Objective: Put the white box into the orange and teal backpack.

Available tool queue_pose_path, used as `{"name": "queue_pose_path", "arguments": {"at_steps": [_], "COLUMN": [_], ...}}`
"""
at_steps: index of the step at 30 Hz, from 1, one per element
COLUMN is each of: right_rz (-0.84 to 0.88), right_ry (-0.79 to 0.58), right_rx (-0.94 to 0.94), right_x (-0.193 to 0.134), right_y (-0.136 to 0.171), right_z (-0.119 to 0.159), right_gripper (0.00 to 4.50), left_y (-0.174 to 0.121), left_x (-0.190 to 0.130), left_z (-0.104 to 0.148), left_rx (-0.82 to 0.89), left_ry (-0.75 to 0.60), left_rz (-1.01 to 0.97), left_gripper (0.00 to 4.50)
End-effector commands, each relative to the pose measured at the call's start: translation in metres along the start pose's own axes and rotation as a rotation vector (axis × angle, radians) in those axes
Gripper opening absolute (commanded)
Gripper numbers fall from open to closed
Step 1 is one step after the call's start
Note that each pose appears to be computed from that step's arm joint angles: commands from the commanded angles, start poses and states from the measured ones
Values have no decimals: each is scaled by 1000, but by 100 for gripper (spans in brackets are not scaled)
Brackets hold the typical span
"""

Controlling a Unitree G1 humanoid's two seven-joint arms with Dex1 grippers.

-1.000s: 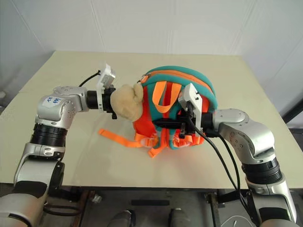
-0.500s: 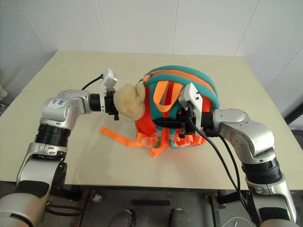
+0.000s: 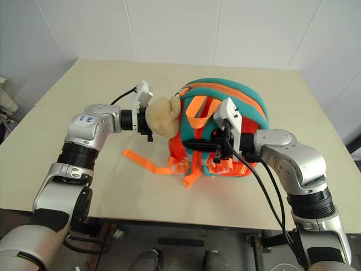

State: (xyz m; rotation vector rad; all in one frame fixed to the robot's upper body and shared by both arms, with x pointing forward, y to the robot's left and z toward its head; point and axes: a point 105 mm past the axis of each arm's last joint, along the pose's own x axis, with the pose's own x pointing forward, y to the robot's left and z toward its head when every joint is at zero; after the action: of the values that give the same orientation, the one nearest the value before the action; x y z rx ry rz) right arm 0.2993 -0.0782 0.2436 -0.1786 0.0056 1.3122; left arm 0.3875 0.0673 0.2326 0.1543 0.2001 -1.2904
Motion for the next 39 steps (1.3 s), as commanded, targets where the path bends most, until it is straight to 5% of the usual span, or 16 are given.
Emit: {"name": "queue_pose_path", "arguments": {"at_steps": [1, 6, 22, 26, 37, 39], "right_rz": [19, 20, 27, 31, 35, 34], "right_ry": [-27, -32, -36, -32, -29, -28], "right_rx": [-43, -44, -44, -45, -54, -54], "right_x": [1, 2, 4, 4, 2, 1], "right_y": [7, 6, 5, 4, 4, 4], "right_z": [10, 10, 11, 11, 12, 12], "right_gripper": [0, 0, 0, 0, 0, 0], "left_y": [-22, -18, -8, -20, -84, -81], "left_x": [22, 17, -77, -101, -121, -119], "left_z": [-32, -45, 22, 14, 15, 15], "left_rx": [-2, 1, 61, 22, -33, -25], "left_ry": [152, 211, -32, -10, -83, -91], "left_rz": [-130, -89, 138, 149, -41, -23], "left_gripper": [3, 3, 3, 85, 438, 448]}}
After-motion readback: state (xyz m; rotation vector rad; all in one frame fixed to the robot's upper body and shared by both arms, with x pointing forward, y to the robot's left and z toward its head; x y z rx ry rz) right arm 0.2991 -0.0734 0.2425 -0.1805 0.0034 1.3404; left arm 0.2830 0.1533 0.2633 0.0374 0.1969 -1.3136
